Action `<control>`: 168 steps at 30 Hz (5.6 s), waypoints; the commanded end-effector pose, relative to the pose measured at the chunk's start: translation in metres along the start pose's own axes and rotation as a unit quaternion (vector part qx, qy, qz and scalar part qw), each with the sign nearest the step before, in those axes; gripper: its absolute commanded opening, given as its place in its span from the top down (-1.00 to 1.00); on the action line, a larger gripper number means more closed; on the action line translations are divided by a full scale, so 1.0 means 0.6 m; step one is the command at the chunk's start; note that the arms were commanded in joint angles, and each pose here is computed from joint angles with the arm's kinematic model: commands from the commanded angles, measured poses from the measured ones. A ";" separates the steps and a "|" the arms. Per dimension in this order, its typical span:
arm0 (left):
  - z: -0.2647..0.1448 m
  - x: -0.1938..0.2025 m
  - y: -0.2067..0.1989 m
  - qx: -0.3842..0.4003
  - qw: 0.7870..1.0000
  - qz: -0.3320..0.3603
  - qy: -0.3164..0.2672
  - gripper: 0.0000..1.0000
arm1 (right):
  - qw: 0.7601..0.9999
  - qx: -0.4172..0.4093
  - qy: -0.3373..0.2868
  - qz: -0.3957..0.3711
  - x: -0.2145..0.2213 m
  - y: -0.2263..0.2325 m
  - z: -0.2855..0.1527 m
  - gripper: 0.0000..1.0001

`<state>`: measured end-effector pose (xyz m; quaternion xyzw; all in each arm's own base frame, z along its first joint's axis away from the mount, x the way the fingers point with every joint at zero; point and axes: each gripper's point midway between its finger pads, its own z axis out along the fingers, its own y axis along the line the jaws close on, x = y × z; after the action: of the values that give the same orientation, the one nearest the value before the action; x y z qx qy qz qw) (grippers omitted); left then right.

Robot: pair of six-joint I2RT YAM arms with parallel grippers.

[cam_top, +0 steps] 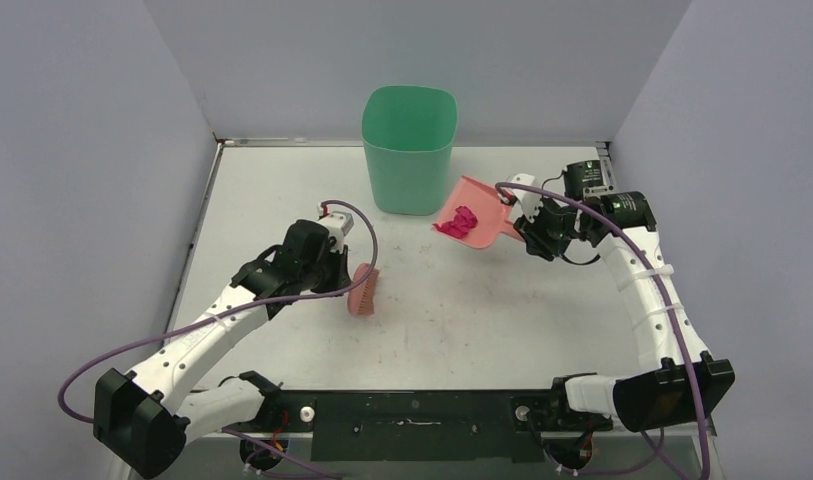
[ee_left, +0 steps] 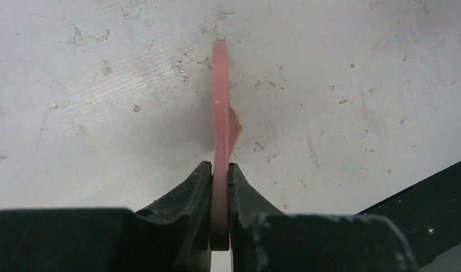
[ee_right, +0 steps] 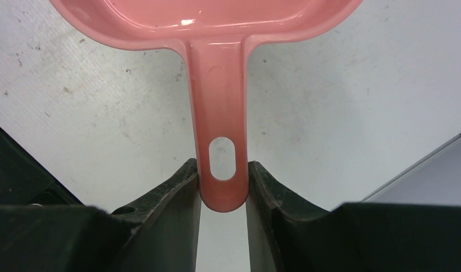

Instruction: Sweep away the paper scraps from the table

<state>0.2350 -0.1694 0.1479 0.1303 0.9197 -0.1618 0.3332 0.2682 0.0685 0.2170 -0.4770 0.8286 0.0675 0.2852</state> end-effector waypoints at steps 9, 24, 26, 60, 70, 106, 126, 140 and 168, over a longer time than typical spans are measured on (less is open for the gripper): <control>0.021 -0.021 0.020 -0.001 0.999 -0.031 -0.015 1.00 | 0.993 0.059 -0.094 0.029 -0.123 -0.074 -0.054 0.89; 0.021 -0.018 0.030 -0.012 0.999 -0.034 -0.013 1.00 | 0.965 0.198 -0.150 0.084 -0.251 -0.253 -0.075 0.89; 0.021 -0.018 0.033 -0.015 0.999 -0.034 -0.014 1.00 | 0.959 0.238 -0.136 0.074 -0.264 -0.282 -0.079 0.89; 0.016 -0.018 0.036 -0.013 0.999 -0.037 -0.018 1.00 | 0.801 0.556 0.107 -0.193 -0.379 -0.309 -0.087 0.89; 0.018 -0.018 0.036 -0.013 0.999 -0.037 -0.016 1.00 | 0.761 0.587 0.100 -0.257 -0.402 -0.309 -0.121 0.86; 0.024 -0.025 0.031 0.005 0.999 -0.049 -0.016 1.00 | 0.976 0.194 -0.034 0.091 0.046 -0.071 0.041 0.71; 0.026 -0.067 -0.063 0.170 0.972 -0.155 -0.042 0.98 | 0.994 -0.035 0.082 0.062 0.179 0.105 0.204 0.48; 0.116 -0.024 -0.027 0.091 0.960 -0.262 0.034 0.44 | 0.994 0.004 0.086 0.062 0.176 0.093 0.208 -0.04; -0.016 -0.117 0.090 -0.094 0.984 -0.058 -0.140 -0.93 | 0.905 0.246 -0.204 0.281 -0.013 -0.096 0.096 -0.80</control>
<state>0.2849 -0.1240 0.1519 0.0116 0.9232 -0.0929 0.3727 0.3149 0.0730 0.1469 -0.2257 0.8650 0.0363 0.4467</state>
